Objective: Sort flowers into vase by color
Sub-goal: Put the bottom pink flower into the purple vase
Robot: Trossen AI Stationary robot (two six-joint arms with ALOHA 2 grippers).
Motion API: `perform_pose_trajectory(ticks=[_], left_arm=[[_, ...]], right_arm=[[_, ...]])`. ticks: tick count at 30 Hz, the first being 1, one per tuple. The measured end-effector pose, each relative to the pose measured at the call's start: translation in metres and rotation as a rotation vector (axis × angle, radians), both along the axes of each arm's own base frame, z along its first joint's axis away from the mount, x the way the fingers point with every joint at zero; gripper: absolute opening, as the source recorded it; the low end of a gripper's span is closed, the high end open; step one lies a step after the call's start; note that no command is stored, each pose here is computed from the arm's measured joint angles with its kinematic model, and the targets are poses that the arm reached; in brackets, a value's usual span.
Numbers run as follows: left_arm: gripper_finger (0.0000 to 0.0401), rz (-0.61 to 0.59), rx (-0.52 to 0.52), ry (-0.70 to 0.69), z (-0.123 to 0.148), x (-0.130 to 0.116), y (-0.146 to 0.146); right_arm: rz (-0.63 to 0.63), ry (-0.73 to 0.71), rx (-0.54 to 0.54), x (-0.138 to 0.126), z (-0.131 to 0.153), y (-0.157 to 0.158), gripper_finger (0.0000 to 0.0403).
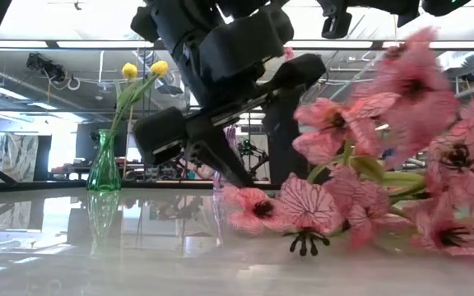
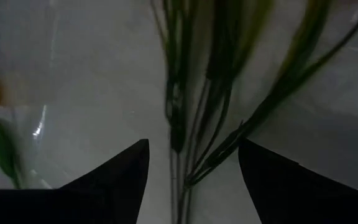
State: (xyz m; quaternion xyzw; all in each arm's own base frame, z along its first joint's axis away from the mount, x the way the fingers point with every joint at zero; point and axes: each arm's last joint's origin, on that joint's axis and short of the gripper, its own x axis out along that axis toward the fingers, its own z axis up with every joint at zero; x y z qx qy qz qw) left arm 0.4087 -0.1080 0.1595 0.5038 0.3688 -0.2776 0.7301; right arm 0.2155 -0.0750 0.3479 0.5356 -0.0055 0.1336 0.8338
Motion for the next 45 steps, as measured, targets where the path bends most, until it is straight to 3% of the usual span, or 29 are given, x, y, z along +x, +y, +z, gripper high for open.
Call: perform_pose_trajectory(ticks=[7, 20, 37, 45], left_arm=[[0.0247, -0.004, -0.024, 0.015, -0.001, 0.001, 0.006], [0.0156, 0.0, -0.024, 0.025, -0.001, 0.001, 0.009], [0.0105, 0.022, -0.057, 0.032, -0.015, 0.005, 0.003], [0.0044, 0.041, -0.067, 0.042, -0.015, 0.004, 0.003]], right_arm=[[0.0, 0.002, 0.001, 0.0, 0.0, 0.0, 0.0258], [0.0, 0.001, 0.0, 0.0, 0.0, 0.0, 0.0258], [0.0, 0.002, 0.001, 0.0, 0.0, 0.0, 0.0258], [-0.001, 0.003, 0.001, 0.0, 0.0, 0.0, 0.0258]])
